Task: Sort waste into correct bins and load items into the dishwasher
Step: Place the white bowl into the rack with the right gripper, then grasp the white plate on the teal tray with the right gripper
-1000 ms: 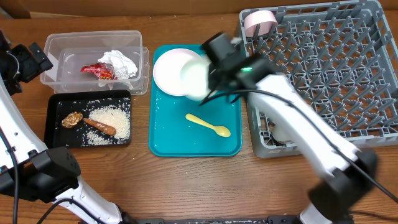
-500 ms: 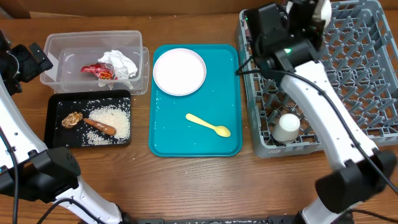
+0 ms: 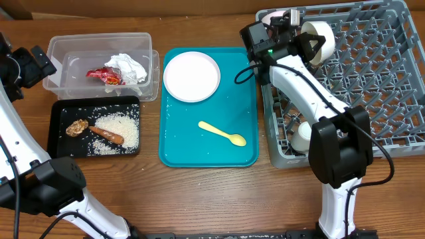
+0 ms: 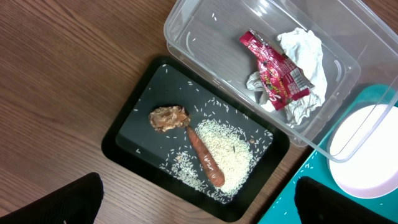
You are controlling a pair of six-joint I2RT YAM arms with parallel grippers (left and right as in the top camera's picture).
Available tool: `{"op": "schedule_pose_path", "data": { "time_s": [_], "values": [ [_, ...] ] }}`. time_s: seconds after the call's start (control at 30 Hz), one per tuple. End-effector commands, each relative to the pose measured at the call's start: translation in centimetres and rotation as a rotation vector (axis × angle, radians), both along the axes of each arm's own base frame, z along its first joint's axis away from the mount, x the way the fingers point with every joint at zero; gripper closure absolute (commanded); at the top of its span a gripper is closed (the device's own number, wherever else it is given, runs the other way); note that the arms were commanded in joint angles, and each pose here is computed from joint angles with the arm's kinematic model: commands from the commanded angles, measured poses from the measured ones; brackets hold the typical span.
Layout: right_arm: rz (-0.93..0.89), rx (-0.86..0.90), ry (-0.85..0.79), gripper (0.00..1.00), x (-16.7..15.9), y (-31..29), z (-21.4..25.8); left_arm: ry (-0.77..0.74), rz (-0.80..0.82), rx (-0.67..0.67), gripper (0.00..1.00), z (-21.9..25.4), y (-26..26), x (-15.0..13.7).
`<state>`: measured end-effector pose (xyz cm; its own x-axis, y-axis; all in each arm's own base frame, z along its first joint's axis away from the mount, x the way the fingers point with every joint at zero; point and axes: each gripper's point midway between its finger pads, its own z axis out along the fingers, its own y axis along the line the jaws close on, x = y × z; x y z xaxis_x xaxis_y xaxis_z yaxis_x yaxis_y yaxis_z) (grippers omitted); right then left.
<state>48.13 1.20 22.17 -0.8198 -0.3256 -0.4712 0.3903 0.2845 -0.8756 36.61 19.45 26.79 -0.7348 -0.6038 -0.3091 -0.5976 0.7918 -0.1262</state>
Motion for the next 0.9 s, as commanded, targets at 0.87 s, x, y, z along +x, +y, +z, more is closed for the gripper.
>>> {"op": "schedule_pose_path", "data": {
  "time_s": [0.87],
  "values": [
    [0.111,0.139,0.186,0.85,-1.9,3.5,-6.6,-0.01,0.006,0.011,0.0,0.3,0.3,0.2]
  ]
}}
